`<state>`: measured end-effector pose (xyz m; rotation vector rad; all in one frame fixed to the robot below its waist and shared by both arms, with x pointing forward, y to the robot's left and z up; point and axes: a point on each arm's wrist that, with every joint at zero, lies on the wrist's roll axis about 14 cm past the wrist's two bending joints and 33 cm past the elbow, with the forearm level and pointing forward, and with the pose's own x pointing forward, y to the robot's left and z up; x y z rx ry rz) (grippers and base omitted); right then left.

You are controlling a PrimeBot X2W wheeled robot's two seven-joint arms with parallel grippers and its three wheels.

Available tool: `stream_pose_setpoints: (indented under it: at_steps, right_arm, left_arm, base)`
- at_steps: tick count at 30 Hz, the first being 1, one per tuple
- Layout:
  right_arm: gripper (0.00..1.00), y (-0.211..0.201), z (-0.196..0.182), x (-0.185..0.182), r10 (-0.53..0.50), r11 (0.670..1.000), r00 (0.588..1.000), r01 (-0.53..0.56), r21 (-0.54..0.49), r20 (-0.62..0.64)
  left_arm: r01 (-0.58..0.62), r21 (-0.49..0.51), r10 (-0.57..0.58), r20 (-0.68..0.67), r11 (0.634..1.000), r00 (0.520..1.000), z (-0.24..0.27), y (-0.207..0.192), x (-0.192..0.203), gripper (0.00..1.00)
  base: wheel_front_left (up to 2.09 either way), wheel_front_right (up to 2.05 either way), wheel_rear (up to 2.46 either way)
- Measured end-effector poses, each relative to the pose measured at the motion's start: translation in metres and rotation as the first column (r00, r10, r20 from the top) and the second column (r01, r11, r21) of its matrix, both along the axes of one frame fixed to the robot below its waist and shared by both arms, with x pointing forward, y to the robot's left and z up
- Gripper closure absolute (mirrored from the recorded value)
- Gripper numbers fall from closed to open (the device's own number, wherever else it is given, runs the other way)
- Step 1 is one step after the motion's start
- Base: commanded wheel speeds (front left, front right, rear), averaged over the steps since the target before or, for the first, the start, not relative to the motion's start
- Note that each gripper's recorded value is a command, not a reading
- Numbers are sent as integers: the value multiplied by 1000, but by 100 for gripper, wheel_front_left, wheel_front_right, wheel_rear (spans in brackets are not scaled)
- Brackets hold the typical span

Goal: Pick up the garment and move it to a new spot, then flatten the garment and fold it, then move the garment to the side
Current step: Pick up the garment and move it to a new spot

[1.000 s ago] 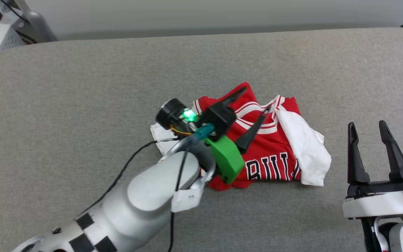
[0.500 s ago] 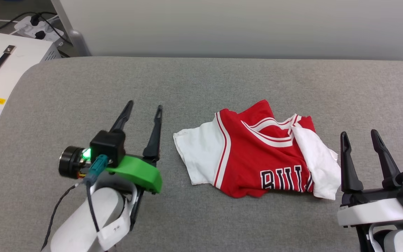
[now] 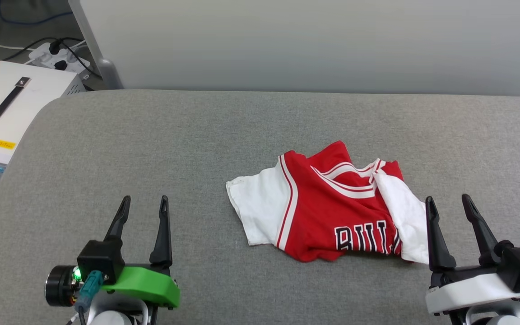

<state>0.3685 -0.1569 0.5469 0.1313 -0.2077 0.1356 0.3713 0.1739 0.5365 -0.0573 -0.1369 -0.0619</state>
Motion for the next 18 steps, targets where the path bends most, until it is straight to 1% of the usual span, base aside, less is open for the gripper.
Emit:
stream_pose_setpoints:
  at_steps: [13,18]
  right_arm:
    - [0,-5,-30,-20,-14,1000,995,14,-5,-94]
    - [0,-5,-34,-22,-13,1000,994,12,-5,-108]
  left_arm:
    - [-30,-8,30,-18,1000,999,-14,9,-22,0]
    - [-30,-7,30,-31,1000,999,-19,10,-24,0]
  base:
    - [0,0,0]
    - [0,0,0]
